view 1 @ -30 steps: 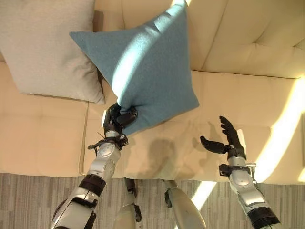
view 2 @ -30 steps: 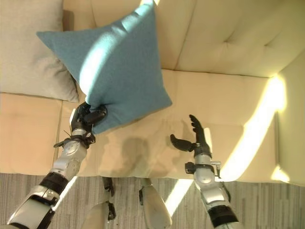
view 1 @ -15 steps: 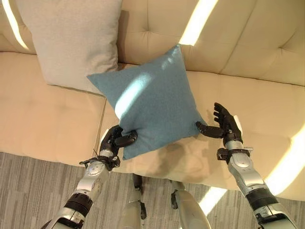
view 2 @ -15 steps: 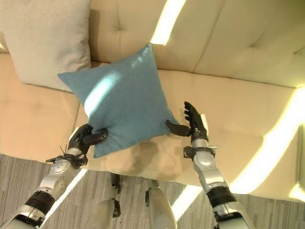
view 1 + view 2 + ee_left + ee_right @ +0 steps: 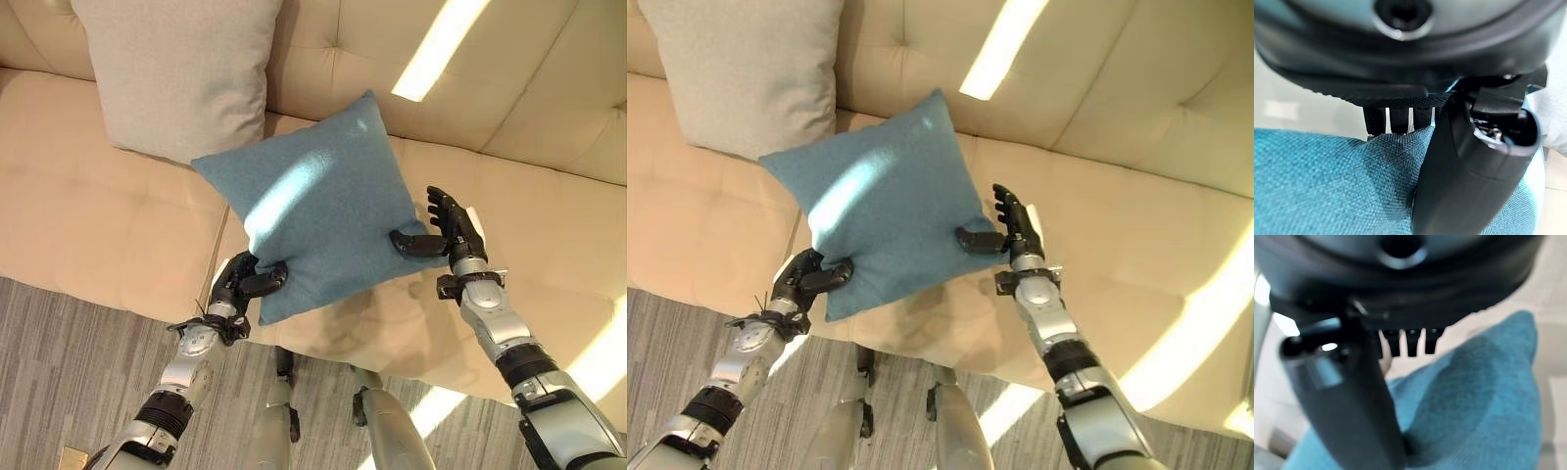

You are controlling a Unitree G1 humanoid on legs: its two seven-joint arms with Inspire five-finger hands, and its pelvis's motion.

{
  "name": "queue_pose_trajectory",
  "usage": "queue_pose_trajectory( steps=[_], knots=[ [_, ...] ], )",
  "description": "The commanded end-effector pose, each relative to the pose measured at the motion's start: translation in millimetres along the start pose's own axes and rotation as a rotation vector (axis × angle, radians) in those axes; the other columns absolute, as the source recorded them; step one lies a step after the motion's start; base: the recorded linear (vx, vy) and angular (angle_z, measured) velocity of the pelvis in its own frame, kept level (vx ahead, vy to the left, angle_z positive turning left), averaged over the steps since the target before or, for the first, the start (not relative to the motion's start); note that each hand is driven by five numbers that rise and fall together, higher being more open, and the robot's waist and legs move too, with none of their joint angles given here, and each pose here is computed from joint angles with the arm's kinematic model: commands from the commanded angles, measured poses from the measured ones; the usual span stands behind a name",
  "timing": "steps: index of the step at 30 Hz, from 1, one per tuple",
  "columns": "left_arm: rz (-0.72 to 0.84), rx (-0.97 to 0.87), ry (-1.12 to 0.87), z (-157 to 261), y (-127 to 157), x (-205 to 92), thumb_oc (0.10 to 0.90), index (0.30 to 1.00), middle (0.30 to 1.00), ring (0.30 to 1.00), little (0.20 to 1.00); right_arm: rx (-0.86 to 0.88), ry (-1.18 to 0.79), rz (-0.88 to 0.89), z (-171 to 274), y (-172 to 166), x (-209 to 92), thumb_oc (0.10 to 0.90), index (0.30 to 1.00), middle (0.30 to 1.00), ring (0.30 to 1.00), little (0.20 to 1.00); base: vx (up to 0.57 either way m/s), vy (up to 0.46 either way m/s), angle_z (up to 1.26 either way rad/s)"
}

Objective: Pick up all the scattered cushions and arrange them neatly on the sofa.

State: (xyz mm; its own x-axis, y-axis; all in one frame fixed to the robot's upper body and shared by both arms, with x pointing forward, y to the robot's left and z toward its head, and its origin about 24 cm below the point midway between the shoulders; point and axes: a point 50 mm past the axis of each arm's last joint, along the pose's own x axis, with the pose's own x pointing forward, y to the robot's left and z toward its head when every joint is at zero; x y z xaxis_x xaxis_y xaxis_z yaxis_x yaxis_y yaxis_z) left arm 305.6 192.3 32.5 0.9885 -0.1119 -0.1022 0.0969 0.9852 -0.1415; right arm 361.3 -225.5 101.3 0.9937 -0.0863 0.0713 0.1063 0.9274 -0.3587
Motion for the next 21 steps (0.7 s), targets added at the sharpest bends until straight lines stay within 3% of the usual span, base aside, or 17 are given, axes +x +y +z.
queue_pose_trajectory(
  steps=[1,5,8,10,12,13,14,21],
  knots=[
    [-0.02,-0.034,-0.218,40.9,1.3,4.1,0.4,0.3,0.3,0.3,0.3,-0.088,-0.062,0.011,17.3,0.6,9.8,0.8,0.9,0.9,0.9,0.9,-0.01,-0.035,0.02],
    [-0.038,-0.059,-0.251,47.6,-10.3,9.6,0.4,0.3,0.3,0.3,0.3,-0.03,-0.067,0.076,20.8,20.5,9.9,0.8,0.9,0.9,0.9,0.9,0.0,-0.016,0.03],
    [-0.057,-0.093,-0.281,53.4,-25.0,15.9,0.4,0.3,0.3,0.3,0.3,0.144,-0.069,0.16,22.5,51.4,3.7,0.8,0.9,0.9,0.9,0.9,0.0,-0.005,0.01],
    [-0.077,-0.131,-0.298,55.9,-40.4,19.8,0.4,0.3,0.3,0.3,0.3,0.37,-0.074,0.257,29.0,86.4,-6.9,0.8,0.9,0.9,0.9,0.9,0.0,0.0,0.0],
    [-0.085,-0.141,-0.297,54.8,-45.1,20.2,0.4,0.3,0.3,0.3,0.3,0.422,-0.078,0.294,32.2,96.6,-10.5,0.8,0.9,0.9,0.9,0.9,0.0,0.0,0.0],
    [-0.101,-0.151,-0.297,53.9,-51.0,20.3,0.4,0.3,0.3,0.3,0.3,0.477,-0.097,0.348,38.2,109.1,-16.3,0.46,0.389,0.389,0.389,0.389,0.01,0.004,0.03],
    [-0.101,-0.151,-0.297,53.9,-51.0,20.3,0.4,0.3,0.3,0.3,0.3,0.477,-0.097,0.348,38.2,109.2,-16.3,0.4,0.3,0.3,0.3,0.3,0.01,0.009,0.03],
    [-0.122,-0.182,-0.237,33.3,-58.2,11.2,0.4,0.3,0.3,0.3,0.3,0.582,-0.134,0.414,38.1,120.4,-41.0,0.4,0.3,0.3,0.3,0.3,0.0,0.0,0.0]
  ],
)
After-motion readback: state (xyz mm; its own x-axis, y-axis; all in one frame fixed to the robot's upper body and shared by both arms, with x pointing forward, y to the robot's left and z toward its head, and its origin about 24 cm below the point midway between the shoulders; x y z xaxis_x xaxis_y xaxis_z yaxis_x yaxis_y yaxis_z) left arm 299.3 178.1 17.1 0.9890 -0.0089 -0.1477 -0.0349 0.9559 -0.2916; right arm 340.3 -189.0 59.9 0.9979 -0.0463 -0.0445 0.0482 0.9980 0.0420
